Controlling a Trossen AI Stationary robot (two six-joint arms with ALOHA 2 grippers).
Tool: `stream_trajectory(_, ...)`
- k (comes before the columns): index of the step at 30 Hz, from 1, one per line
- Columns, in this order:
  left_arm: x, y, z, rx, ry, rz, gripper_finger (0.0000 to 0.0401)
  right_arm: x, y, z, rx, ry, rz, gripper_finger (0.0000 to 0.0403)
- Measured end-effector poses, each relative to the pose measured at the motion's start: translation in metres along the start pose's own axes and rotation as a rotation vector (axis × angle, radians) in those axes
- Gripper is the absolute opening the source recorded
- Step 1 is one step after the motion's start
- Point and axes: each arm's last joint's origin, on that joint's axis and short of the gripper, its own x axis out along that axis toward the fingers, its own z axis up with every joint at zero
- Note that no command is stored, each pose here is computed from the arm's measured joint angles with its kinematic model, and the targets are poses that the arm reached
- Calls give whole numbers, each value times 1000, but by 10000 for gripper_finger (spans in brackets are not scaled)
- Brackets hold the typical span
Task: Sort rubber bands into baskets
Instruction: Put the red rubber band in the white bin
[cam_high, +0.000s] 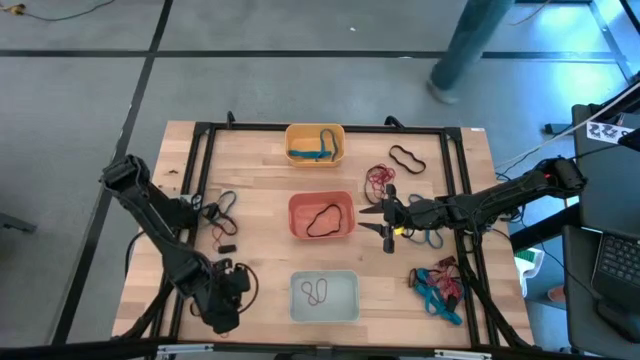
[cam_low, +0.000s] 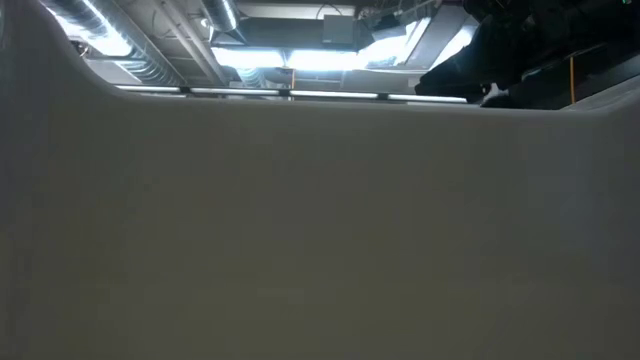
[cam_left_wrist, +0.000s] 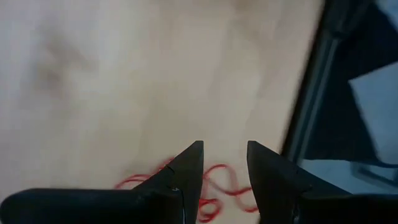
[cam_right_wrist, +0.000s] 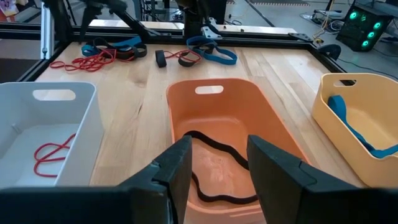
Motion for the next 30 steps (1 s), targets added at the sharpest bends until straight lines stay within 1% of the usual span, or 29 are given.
stream_trajectory(3, 5, -5, -10, 22, -5, -60, 119, 0, 0, 0, -1, 3, 0, 156)
stream_trajectory(7, 14, -10, -20, 47, 8, -70, 119, 0, 0, 0, -1, 3, 0, 156)
stream_trajectory(10, 22, -15, -24, 26, 18, -89, 119, 0, 0, 0, -1, 3, 0, 156)
stream_trajectory(13, 33, -19, -27, -18, 60, -103, 119, 0, 0, 0, 4, 4, -8, 156)
stream_trajectory(18, 52, -17, -34, -137, 145, -54, 119, 0, 0, 0, 5, 4, -9, 156)
stream_trajectory(21, 62, -16, -36, -175, 172, -25, 119, 0, 0, -1, 6, 6, -9, 156)
stream_trajectory(25, 72, -17, -39, -181, 181, -20, 119, 0, 0, -1, 4, 10, -9, 156)
stream_trajectory(30, 76, -17, -39, -186, 182, -13, 119, 0, 0, -1, 4, 9, -9, 156)
